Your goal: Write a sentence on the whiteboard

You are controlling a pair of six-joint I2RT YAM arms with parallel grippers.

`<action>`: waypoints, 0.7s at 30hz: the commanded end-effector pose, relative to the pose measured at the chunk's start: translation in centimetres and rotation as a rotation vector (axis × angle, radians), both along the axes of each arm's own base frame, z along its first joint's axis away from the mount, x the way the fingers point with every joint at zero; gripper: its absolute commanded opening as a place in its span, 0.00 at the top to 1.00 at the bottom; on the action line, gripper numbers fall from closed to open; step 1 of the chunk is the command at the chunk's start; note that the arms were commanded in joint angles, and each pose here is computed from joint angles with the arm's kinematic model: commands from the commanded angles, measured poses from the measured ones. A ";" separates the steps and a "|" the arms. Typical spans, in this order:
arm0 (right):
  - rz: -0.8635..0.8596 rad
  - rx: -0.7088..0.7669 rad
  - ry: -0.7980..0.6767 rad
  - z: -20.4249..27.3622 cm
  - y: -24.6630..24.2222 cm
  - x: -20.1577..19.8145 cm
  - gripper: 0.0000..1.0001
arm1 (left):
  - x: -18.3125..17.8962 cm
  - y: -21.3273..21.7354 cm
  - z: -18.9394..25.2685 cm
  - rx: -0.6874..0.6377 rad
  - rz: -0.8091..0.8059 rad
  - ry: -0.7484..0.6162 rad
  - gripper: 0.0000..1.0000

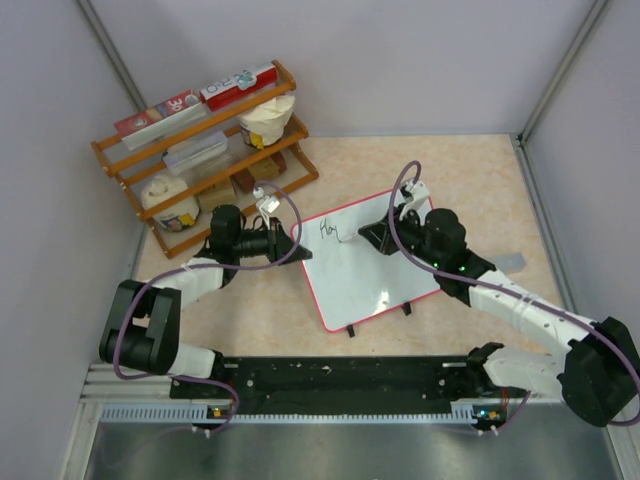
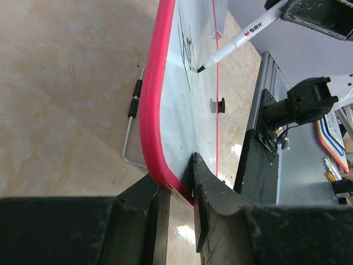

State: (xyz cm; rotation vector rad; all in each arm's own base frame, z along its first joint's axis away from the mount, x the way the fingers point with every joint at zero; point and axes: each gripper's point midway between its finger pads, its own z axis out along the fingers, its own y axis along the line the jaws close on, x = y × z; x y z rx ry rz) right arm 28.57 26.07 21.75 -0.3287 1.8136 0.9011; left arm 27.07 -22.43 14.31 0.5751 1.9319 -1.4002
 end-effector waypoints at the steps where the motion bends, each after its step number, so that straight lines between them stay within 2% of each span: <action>1: 0.001 0.031 -0.049 2.3 -0.2 0.0 1.00 | 0.6 -0.1 -1.0 0.052 -0.005 -0.093 1.00; 8: 0.004 0.091 -0.112 6.3 0.4 0.6 1.00 | 0.6 -0.1 -0.9 0.053 -0.004 -0.096 1.00; 15: -0.042 0.110 -0.129 7.3 0.3 2.1 1.00 | 0.6 -0.2 -0.9 0.053 -0.006 -0.095 1.00; 21: -0.058 0.092 -0.106 6.2 0.6 3.2 1.00 | 0.6 -0.2 -0.9 0.053 -0.006 -0.095 1.00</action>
